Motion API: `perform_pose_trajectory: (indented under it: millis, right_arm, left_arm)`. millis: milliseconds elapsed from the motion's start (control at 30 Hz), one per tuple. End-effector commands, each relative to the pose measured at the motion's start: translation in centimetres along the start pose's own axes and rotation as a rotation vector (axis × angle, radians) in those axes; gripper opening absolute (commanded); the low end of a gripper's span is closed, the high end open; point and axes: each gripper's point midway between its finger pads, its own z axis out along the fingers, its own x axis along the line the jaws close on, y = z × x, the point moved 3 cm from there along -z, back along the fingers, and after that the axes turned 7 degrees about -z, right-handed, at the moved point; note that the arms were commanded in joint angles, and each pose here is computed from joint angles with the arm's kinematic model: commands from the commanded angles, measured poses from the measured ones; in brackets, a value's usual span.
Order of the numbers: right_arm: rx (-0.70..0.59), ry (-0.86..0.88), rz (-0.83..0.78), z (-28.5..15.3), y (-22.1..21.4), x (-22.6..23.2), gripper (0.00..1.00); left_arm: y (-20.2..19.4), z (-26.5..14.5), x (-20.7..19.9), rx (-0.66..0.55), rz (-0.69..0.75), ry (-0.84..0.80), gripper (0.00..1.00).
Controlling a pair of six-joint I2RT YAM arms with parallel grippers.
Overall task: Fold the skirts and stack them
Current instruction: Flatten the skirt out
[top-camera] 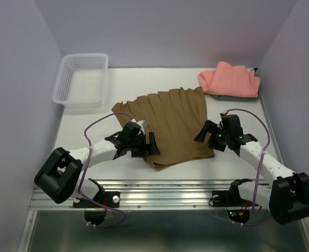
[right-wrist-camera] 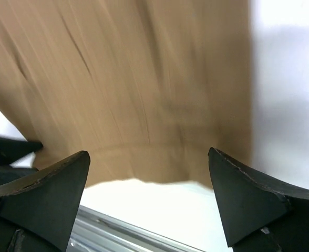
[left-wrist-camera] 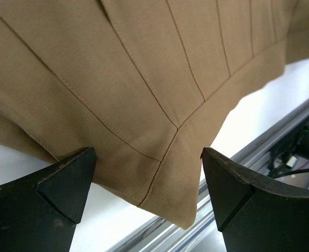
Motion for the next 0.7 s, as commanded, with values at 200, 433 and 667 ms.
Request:
perform_pose_trajectory:
  millis: [200, 433, 667]
  right_arm:
    - [-0.167, 0.038, -0.089, -1.3, 8.2, 4.4, 1.0]
    - [-0.024, 0.225, -0.023, 2.3, 5.3, 5.4, 1.0]
    - [0.056, 0.091, 0.021, 4.1, 1.5, 1.4, 1.0]
  left_arm:
    - [1.9, -6.4, -1.1, -0.121, 0.038, 0.16, 0.97]
    - [1.2, -4.8, -4.7, -0.028, 0.116, -0.062, 0.98]
    - [-4.4, -3.0, -3.3, 0.158, 0.108, -0.081, 0.98]
